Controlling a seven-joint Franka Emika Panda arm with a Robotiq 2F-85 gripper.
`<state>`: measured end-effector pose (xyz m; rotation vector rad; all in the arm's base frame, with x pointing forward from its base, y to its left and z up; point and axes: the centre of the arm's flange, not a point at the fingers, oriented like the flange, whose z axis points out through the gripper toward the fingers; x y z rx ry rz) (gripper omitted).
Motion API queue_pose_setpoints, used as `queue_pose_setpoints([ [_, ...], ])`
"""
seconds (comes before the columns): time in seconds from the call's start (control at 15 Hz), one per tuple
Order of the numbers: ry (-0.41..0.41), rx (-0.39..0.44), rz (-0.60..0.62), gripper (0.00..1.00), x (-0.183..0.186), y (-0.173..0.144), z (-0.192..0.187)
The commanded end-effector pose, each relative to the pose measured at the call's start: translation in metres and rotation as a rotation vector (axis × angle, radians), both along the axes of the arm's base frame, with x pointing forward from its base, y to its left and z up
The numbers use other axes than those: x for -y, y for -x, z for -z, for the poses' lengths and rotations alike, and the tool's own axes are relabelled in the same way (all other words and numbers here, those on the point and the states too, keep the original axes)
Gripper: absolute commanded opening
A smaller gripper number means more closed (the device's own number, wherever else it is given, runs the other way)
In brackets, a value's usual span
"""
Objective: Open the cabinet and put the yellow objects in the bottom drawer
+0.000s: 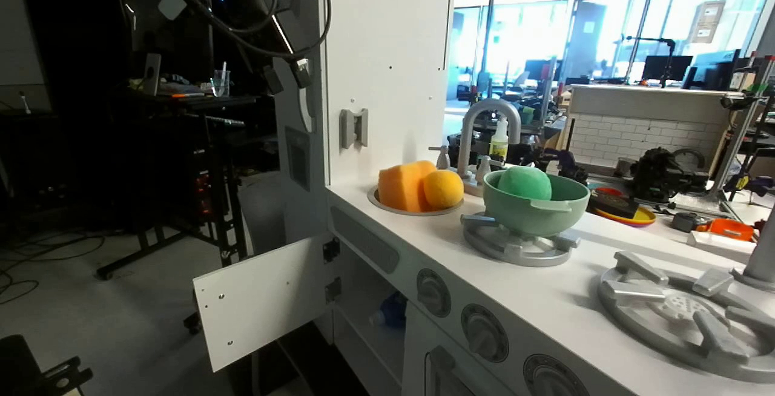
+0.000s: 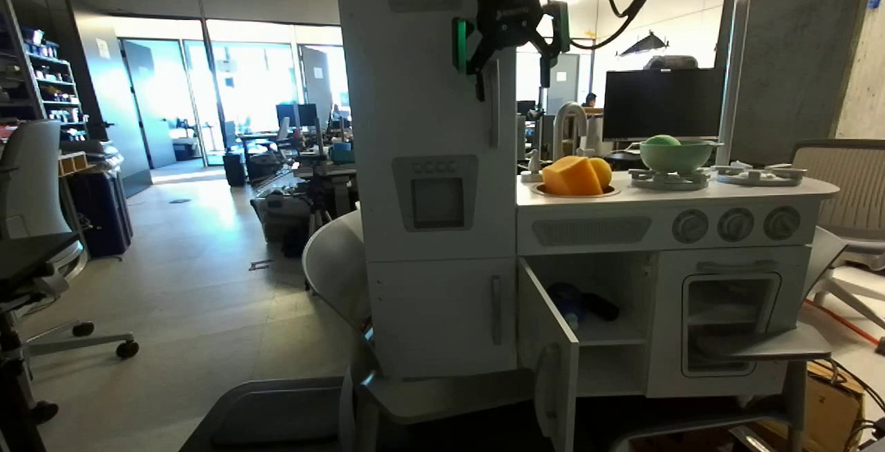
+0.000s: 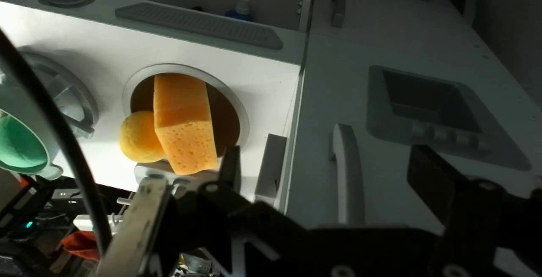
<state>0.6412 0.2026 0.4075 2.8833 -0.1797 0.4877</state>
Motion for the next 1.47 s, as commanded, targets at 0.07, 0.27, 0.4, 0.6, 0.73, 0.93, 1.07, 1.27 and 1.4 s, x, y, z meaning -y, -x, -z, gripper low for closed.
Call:
queue_pose_setpoints([
  [0.07,0.007,0.041,-0.001,1.00,-0.027,-0.022,0.003],
  [0.27,0.003,0.062,-0.003,1.00,-0.035,-0.027,-0.001],
  [0.4,0.002,0.072,-0.003,1.00,-0.033,-0.030,0.001],
  [0.6,0.012,0.079,-0.001,1.00,-0.030,-0.033,0.002],
  [0.73,0.013,0.082,0.001,1.00,-0.028,-0.034,0.005],
  [0.93,0.017,0.082,0.005,1.00,-0.027,-0.036,0.006],
  [1.07,0.025,0.079,0.007,0.72,-0.031,-0.036,0.002],
  [1.27,0.046,0.052,0.001,0.49,-0.030,-0.032,0.011],
  [1.4,0.048,0.043,-0.001,0.34,-0.024,-0.030,0.022],
])
